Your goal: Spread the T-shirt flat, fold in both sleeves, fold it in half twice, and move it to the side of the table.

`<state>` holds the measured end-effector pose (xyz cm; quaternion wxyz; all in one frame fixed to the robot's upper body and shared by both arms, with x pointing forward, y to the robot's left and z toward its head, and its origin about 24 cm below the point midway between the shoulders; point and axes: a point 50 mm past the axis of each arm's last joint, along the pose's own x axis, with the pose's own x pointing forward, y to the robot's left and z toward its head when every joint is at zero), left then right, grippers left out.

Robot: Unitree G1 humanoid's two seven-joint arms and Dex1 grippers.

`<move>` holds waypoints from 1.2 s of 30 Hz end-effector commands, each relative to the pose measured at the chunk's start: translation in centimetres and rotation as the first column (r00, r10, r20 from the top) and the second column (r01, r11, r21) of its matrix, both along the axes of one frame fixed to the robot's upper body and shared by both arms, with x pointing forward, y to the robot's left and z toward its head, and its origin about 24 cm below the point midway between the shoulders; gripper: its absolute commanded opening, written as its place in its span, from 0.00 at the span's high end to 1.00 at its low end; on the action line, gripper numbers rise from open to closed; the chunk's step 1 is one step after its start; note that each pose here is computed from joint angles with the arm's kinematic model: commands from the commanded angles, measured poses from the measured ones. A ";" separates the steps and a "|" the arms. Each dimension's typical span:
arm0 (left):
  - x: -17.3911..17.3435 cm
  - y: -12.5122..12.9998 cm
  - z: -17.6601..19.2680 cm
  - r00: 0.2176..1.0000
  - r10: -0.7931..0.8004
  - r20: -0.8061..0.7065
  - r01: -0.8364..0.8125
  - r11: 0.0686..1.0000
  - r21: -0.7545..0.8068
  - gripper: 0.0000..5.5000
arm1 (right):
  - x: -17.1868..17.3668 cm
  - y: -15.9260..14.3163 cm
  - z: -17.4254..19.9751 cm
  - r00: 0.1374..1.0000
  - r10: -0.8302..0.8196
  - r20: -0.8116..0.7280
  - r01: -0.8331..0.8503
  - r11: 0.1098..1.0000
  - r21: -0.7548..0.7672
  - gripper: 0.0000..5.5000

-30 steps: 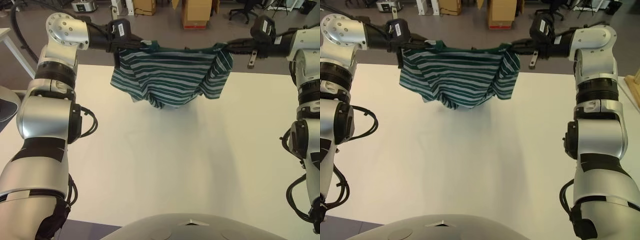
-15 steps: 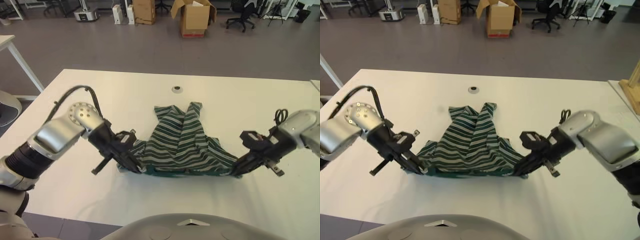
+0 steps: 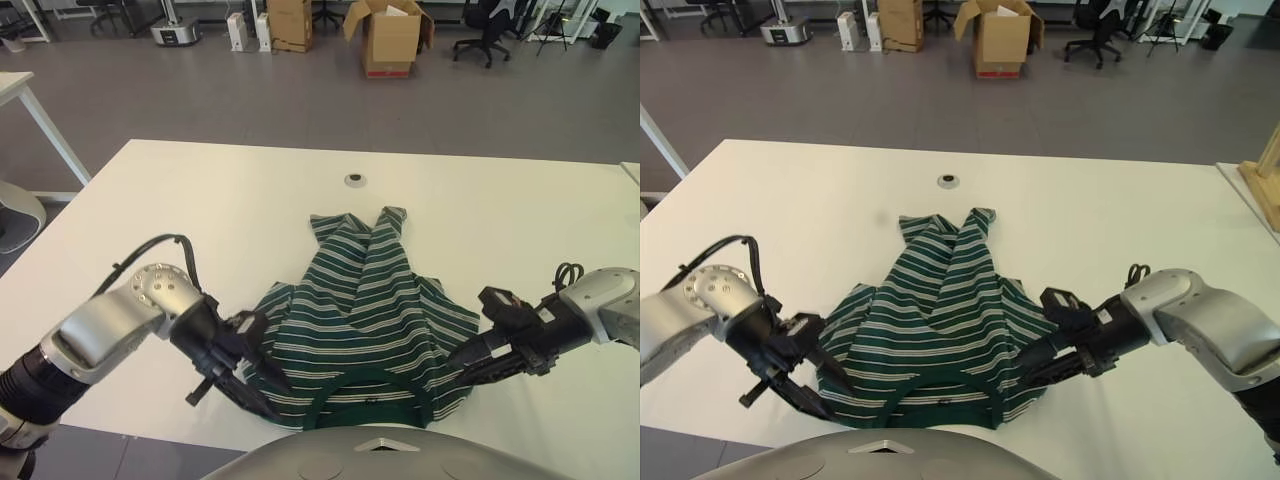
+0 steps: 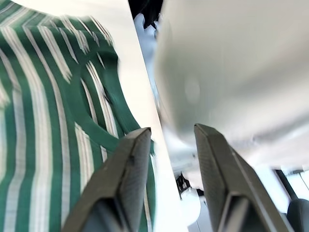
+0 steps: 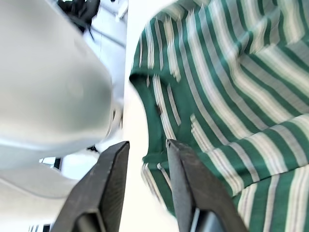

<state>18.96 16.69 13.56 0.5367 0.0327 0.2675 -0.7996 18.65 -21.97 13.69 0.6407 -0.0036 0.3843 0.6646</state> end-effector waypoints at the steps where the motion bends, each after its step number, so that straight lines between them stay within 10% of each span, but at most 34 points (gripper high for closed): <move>1: 6.1 0.7 -2.3 0.870 0.382 0.310 -0.396 0.918 -0.020 0.67 | 2.8 -0.7 -1.7 0.961 -0.214 0.173 0.221 0.975 -0.020 0.74; 9: 4.9 2.8 -11.5 0.731 0.601 0.324 -0.655 0.750 0.087 0.67 | -0.2 -2.8 -11.9 0.857 -0.505 0.100 0.514 0.845 -0.145 0.74; 20: -1.8 3.6 -11.2 0.611 0.684 0.399 -0.771 0.629 0.100 0.67 | -9.1 -2.7 -11.7 0.796 -0.573 -0.197 0.554 0.819 -0.148 0.74; 29: 6.2 3.1 -0.4 0.672 0.678 0.298 -0.608 0.735 -0.301 0.67 | 1.6 -4.5 -1.8 0.750 -0.661 0.036 0.637 0.735 0.232 0.74; 36: 14.6 2.3 -2.4 0.528 0.600 0.601 -0.639 0.747 -0.184 0.67 | 9.6 -1.1 -6.1 0.683 -0.716 0.143 0.691 0.697 0.191 0.74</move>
